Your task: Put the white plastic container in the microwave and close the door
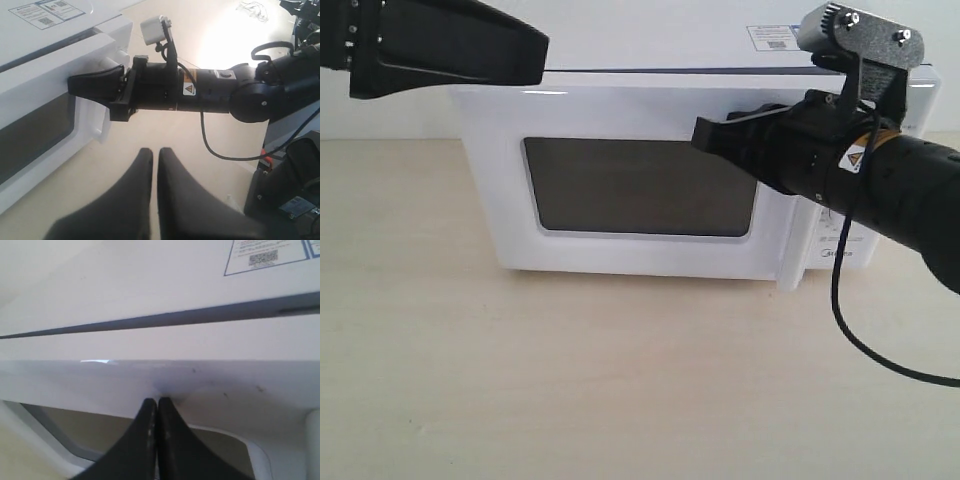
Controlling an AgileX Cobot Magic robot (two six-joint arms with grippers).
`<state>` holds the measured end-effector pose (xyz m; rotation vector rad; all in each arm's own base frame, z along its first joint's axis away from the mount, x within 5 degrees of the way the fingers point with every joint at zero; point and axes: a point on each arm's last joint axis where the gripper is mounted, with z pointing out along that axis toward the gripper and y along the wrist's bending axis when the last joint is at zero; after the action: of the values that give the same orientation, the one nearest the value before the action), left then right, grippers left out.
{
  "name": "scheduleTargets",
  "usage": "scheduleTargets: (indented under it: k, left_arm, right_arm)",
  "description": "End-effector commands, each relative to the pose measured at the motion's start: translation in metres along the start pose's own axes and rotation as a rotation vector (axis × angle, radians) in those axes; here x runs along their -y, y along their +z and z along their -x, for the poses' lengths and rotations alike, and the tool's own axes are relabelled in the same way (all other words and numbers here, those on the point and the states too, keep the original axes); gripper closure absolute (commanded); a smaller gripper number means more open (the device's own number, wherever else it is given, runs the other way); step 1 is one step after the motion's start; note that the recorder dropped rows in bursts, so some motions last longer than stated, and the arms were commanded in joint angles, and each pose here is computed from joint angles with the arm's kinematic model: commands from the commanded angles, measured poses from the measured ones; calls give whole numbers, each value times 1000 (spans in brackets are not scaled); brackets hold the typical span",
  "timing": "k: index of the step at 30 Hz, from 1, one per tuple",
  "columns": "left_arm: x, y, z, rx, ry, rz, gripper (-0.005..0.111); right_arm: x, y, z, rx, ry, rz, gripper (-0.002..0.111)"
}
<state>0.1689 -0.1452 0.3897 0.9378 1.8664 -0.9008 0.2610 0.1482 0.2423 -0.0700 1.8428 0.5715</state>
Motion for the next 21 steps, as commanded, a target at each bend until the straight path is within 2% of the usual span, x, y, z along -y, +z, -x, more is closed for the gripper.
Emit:
scheduleTargets:
  k: [1,21]
  left_arm:
    - [4,-1,-1,-5,-12,-25,102]
    - [4,-1,-1,-5,-12,-25,102]
  right_arm:
    - [1,6,10,48,5,-22,108]
    - [-1,19,24,87,-16,-67,108]
